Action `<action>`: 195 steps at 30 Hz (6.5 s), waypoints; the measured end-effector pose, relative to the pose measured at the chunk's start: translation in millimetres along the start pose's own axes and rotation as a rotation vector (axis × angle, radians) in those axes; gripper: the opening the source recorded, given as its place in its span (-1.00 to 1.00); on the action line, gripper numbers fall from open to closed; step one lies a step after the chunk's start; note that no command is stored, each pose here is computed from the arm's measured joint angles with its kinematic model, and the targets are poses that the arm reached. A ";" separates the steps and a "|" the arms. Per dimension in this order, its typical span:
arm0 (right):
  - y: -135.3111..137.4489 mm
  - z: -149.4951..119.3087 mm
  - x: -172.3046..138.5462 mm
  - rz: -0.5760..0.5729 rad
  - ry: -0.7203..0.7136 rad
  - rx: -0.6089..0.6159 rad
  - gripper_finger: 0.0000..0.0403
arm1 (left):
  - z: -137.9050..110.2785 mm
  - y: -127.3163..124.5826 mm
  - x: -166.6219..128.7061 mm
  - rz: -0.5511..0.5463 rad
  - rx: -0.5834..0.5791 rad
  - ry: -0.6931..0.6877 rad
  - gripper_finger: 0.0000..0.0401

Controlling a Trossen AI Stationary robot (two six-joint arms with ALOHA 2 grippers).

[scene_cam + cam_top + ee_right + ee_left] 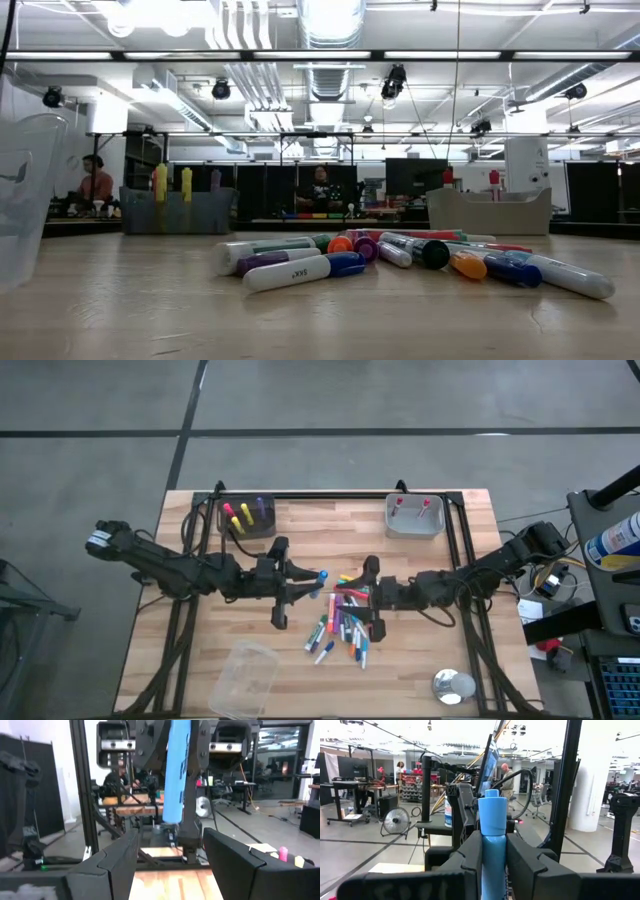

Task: Pick & Place Markers
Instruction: Put the blue highlighter pen into the black bin

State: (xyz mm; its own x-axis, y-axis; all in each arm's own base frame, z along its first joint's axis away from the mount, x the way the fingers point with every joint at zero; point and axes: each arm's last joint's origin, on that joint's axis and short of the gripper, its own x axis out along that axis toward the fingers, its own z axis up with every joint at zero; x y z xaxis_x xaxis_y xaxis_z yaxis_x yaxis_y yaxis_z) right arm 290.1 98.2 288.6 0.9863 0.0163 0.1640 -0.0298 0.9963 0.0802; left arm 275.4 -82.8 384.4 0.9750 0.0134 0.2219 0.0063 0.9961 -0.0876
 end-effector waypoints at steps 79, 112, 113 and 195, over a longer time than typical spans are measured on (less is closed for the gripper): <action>-23.4 -10.4 56.6 0.022 0.081 0.008 -0.64 | -2.2 8.4 -13.5 0.064 0.001 0.040 -0.53; -26.4 -30.2 43.8 -0.068 0.839 -0.018 -0.63 | 37.9 13.4 -21.7 0.096 -0.191 0.854 -0.53; -26.3 -28.2 43.7 -0.069 0.853 -0.021 -0.63 | 35.7 12.6 -18.2 0.094 -0.192 0.863 -0.53; -25.6 -20.5 44.3 -0.073 0.886 -0.023 -0.64 | -2.4 31.8 12.2 0.121 -0.133 1.032 -0.46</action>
State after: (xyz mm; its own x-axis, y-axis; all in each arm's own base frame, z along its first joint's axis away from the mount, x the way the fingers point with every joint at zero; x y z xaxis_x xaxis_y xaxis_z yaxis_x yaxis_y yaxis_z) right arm 338.0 75.1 273.7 0.7488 0.0018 -0.6628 0.0321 0.9987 0.0390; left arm 288.0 -51.2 382.0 0.6862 -0.0306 -0.7268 -0.1408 0.9746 -0.1740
